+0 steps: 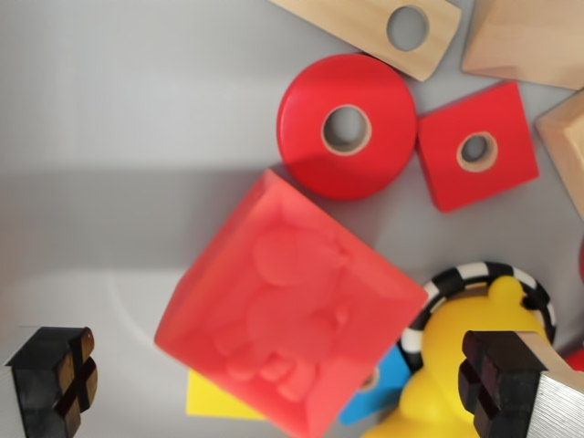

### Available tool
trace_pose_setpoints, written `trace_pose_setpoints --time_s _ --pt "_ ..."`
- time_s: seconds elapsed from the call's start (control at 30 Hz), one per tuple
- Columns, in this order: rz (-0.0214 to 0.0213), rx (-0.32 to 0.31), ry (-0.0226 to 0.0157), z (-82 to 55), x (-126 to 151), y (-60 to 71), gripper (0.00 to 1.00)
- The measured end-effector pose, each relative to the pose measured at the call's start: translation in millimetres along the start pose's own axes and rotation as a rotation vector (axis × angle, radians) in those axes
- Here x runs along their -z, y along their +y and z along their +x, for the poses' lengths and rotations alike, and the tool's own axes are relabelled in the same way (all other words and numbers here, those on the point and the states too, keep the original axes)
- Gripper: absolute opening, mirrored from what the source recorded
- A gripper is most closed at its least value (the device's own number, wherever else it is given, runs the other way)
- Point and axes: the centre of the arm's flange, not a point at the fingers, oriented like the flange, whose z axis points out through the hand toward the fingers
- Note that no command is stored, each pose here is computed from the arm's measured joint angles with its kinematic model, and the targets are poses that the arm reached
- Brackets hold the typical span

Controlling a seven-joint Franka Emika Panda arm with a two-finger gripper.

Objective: Pick an object from the bin

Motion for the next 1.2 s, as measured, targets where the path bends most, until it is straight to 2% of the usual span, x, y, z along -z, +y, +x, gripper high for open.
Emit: trace_pose_setpoints --time_s 0.13,0.37,0.57,0.73,0.97,1.0,1.2 --pt "-0.0017 0.0 -0.0005 0.0 -16.2 0.4 1.0" --pt "0.0003 -0.001 0.0001 0.1 -36.0 0.1 1.0" --pt "-0.0005 -0.001 -0.0001 0.1 -50.8 0.0 1.0" --pt "0.0004 0.0 0.0005 0.1 -58.6 0.0 1.0" --pt "0.0041 0.0 0.0029 0.4 -62.5 -1.1 1.0" --pt "0.0041 0.001 0.0031 0.3 -62.5 -1.2 0.0" --pt "0.0044 0.001 0.0034 0.4 -62.6 -1.3 0.0"
